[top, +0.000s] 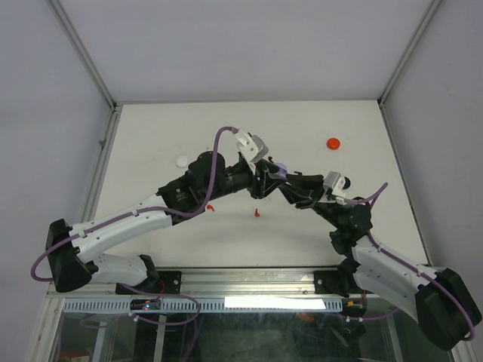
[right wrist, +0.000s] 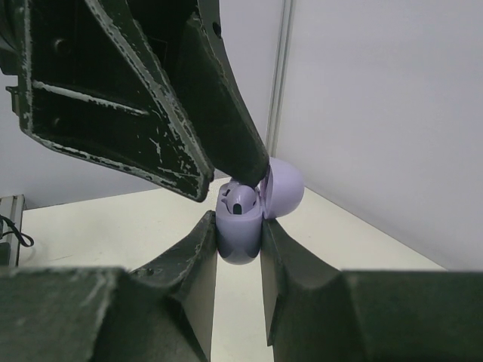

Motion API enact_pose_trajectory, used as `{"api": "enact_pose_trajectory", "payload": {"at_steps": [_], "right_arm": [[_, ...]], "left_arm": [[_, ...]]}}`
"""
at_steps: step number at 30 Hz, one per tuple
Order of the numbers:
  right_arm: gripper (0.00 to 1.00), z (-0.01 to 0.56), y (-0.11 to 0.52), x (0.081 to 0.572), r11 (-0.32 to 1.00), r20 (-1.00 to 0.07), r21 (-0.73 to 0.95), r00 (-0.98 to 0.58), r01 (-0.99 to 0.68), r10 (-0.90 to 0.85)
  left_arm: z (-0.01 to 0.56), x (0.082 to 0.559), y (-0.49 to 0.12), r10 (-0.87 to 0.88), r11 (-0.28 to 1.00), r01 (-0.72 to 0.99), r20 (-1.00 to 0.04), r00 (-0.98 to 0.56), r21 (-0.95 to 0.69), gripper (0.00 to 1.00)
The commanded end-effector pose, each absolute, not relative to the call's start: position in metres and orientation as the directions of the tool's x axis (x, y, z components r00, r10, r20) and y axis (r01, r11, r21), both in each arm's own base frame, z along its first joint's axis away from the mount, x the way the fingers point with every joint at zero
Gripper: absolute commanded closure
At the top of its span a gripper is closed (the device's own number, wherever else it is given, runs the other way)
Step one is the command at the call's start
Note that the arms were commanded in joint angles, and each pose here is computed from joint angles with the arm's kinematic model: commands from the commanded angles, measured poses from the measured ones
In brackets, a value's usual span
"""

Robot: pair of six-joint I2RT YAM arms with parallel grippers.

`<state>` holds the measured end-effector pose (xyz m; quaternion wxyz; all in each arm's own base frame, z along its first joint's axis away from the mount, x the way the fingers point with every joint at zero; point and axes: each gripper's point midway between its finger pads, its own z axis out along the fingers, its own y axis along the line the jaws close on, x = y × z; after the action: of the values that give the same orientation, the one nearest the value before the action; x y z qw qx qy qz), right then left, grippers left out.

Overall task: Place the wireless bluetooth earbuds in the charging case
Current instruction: Place the earbud in the charging case, then close the charging case.

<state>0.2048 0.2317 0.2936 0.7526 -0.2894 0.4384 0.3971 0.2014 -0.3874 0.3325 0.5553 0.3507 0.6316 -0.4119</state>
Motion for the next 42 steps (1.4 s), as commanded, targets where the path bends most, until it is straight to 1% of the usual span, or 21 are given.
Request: {"api": "enact_pose_trajectory", "payload": {"at_steps": [1, 3, 9, 13, 17, 22, 25, 28, 34, 37, 42], "right_arm": [[1.0, 0.324, 0.229, 0.193, 0.501, -0.835, -0.131, 0.367, -0.856, 0.409], [1.0, 0.324, 0.229, 0.193, 0.5, -0.837, -0.127, 0.363, -0.857, 0.409], [1.0, 0.319, 0.233, 0.192, 0.478, -0.854, -0.121, 0.336, -0.87, 0.397], [1.0, 0.319, 0.237, 0.191, 0.455, -0.866, -0.11, 0.31, -0.884, 0.392], [1.0, 0.326, 0.242, 0.184, 0.41, -0.865, -0.132, 0.307, -0.903, 0.396], [1.0, 0.331, 0.247, 0.182, 0.376, -0.869, -0.13, 0.288, -0.917, 0.402], [1.0, 0.334, 0.249, 0.18, 0.356, -0.866, -0.126, 0.277, -0.926, 0.416], [1.0, 0.336, 0.253, 0.179, 0.333, -0.871, -0.123, 0.263, -0.935, 0.416], [1.0, 0.341, 0.255, 0.174, 0.295, -0.867, -0.119, 0.244, -0.948, 0.435], [1.0, 0.34, 0.256, 0.173, 0.291, -0.868, -0.116, 0.24, -0.95, 0.435], [1.0, 0.336, 0.259, 0.176, 0.28, -0.878, -0.094, 0.212, -0.955, 0.428]], "left_arm": [[0.356, 0.194, -0.378, -0.061, 0.406, 0.907, -0.994, -0.092, -0.109, 0.54], [0.364, 0.191, -0.374, -0.074, 0.404, 0.908, -0.993, -0.09, -0.112, 0.5], [0.381, 0.19, -0.357, -0.091, 0.42, 0.899, -0.991, -0.096, -0.125, 0.4], [0.376, 0.197, -0.34, -0.091, 0.39, 0.904, -0.985, -0.15, -0.173, 0.38], [0.373, 0.198, -0.325, -0.119, 0.294, 0.917, -0.962, -0.246, -0.271, 0.34], [0.373, 0.185, -0.328, -0.116, 0.159, 0.931, -0.942, -0.314, -0.33, 0.29], [0.37, 0.185, -0.332, -0.113, 0.107, 0.921, -0.925, -0.363, -0.374, 0.28], [0.364, 0.186, -0.336, -0.115, 0.083, 0.906, -0.907, -0.406, -0.416, 0.28], [0.351, 0.193, -0.343, -0.102, 0.073, 0.869, -0.871, -0.481, -0.489, 0.27], [0.348, 0.197, -0.345, -0.101, 0.067, 0.859, -0.86, -0.501, -0.508, 0.28], [0.356, 0.186, -0.347, -0.099, -0.014, 0.867, -0.862, -0.497, -0.498, 0.3]]}}
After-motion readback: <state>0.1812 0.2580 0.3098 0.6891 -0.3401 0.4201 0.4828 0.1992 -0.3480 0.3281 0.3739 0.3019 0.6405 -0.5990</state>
